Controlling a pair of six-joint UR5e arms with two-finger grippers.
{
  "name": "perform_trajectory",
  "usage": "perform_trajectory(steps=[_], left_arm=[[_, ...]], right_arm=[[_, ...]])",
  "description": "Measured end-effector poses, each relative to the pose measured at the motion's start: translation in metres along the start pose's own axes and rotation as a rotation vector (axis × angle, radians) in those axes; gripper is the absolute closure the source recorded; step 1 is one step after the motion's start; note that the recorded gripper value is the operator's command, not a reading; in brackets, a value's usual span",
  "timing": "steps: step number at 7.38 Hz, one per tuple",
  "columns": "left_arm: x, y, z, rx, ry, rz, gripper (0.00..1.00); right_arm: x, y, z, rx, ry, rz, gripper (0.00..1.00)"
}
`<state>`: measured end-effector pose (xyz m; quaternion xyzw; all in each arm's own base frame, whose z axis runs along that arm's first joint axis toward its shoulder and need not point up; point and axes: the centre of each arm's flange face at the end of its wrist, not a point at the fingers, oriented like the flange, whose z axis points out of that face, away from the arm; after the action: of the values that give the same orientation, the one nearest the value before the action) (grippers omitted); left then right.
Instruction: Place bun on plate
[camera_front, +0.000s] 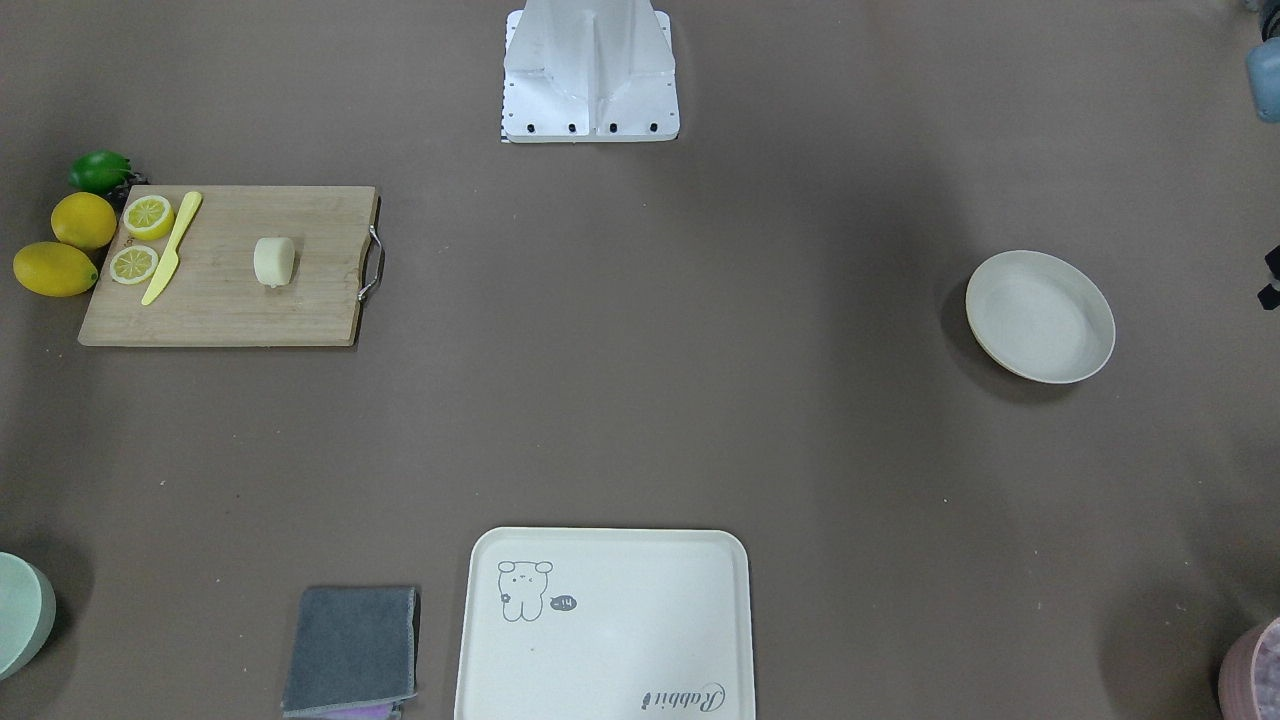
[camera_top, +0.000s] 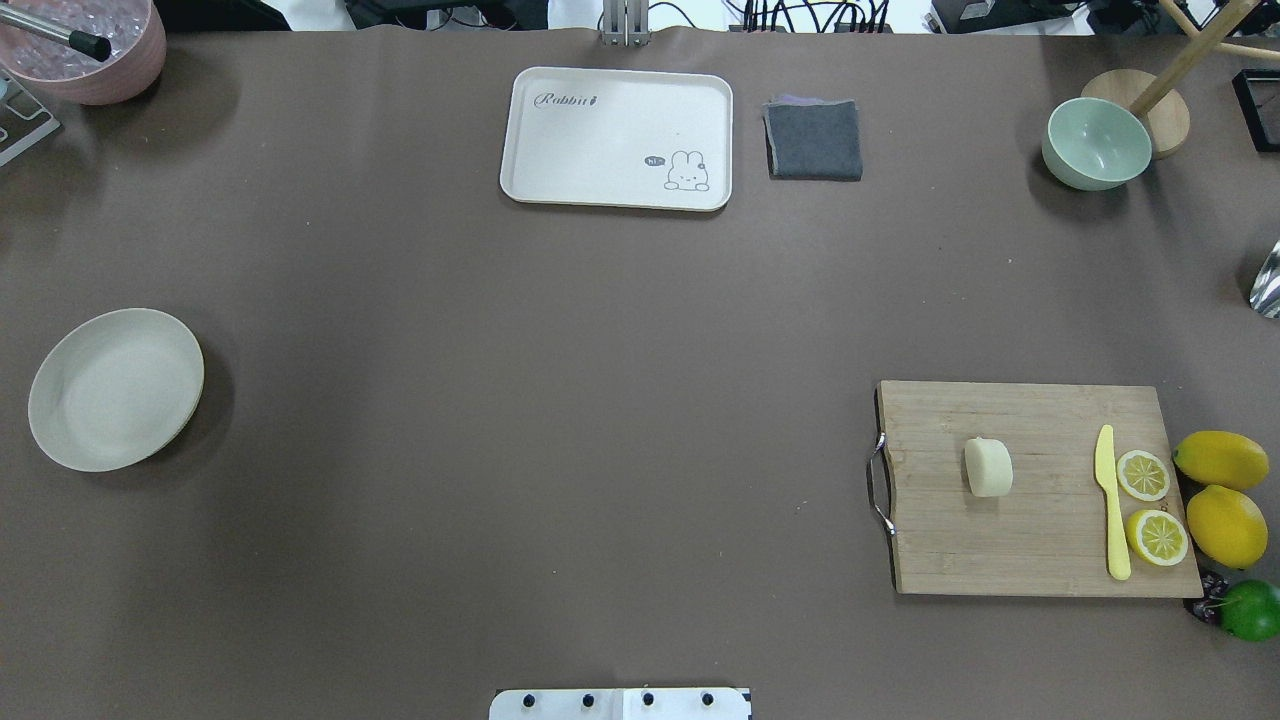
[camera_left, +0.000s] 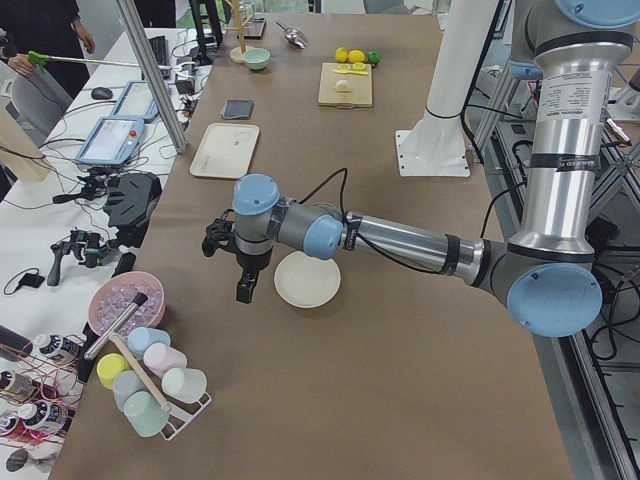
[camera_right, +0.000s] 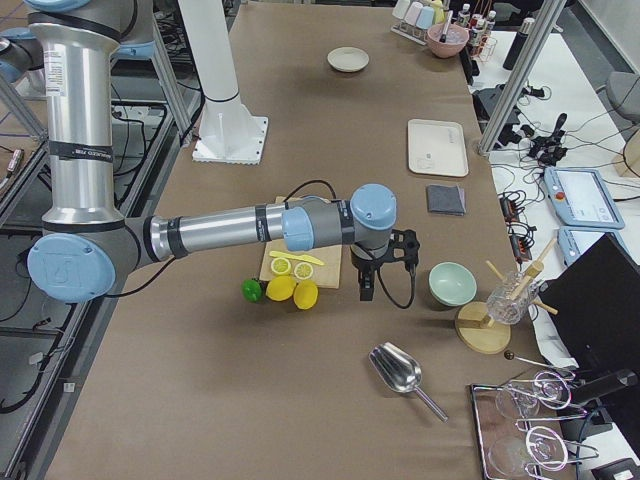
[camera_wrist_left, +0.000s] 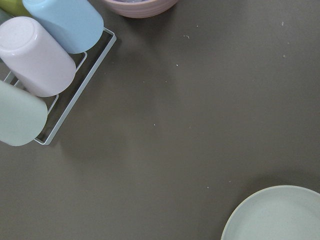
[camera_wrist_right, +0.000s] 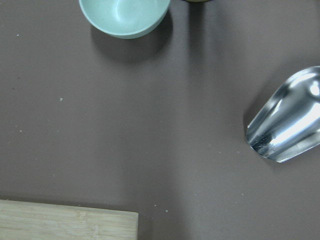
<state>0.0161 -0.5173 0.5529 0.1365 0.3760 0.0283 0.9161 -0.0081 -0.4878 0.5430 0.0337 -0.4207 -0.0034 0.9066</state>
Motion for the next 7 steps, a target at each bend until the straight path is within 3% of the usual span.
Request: perform_trajectory(steps=[2, 4, 7], left_arm=[[0.008, 0.021, 0.032, 0.048, 0.052, -0.056, 0.02], [0.000, 0.043, 0.066, 0.066, 0.095, -0.072, 0.02], [0.001, 0.067, 0.109, 0.065, 0.144, -0.155, 0.03]], right_arm=[[-0.050, 0.001, 0.012, 0.034, -0.039, 0.012, 0.00], [-0.100, 0.009, 0.034, 0.060, -0.098, 0.093, 0.00], [-0.164, 0.028, 0.059, 0.045, -0.107, 0.161, 0.00]])
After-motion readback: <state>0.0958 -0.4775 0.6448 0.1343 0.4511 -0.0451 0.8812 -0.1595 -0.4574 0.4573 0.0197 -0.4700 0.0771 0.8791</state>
